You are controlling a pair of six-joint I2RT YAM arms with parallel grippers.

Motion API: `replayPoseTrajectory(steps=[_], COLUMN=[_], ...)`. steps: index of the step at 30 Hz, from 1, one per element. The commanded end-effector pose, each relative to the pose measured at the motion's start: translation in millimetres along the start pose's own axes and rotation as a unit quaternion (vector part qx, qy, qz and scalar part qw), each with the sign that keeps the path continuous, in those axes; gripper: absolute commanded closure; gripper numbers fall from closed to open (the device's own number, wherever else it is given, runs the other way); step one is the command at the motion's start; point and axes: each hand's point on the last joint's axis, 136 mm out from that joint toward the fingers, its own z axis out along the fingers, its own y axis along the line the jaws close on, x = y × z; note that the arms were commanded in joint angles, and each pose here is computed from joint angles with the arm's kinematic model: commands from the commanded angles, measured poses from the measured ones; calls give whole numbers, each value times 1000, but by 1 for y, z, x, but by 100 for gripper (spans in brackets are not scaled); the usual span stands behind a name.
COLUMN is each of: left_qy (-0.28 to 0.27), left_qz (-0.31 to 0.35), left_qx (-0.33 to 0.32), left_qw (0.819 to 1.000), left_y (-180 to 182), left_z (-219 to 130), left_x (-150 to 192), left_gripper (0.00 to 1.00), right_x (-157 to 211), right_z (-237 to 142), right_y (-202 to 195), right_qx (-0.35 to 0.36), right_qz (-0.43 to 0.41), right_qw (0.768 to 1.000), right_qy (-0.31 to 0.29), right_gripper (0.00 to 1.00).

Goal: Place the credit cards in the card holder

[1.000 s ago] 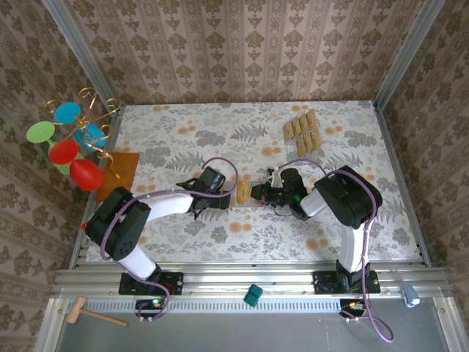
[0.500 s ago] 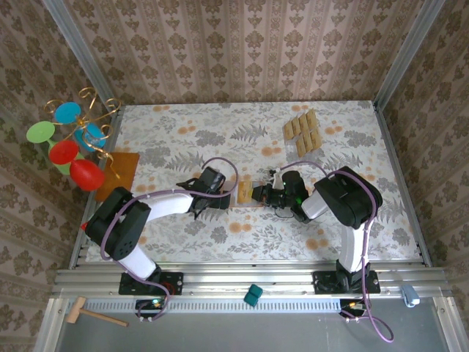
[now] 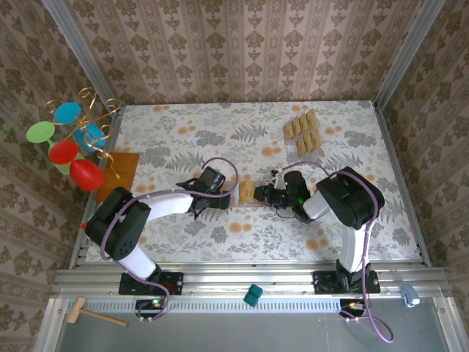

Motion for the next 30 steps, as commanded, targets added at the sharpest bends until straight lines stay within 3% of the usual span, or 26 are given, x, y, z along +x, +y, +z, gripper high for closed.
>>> replayPoseTrajectory(steps=[1, 15, 30], left_qy=[31, 28, 30], left_qz=[8, 6, 7], left_qx=[-28, -25, -22], left_qw=[999, 999, 999], left_y=[17, 16, 14], left_z=[0, 0, 1], left_x=[20, 21, 21], left_gripper=[0, 0, 0], right_x=[4, 0, -18], right_z=[-7, -25, -23], right_y=[-23, -32, 40], right_qx=[52, 131, 45], right_qz=[14, -16, -50], right_qw=[999, 991, 998], right_qy=[-2, 1, 1], right_gripper=[100, 100, 100])
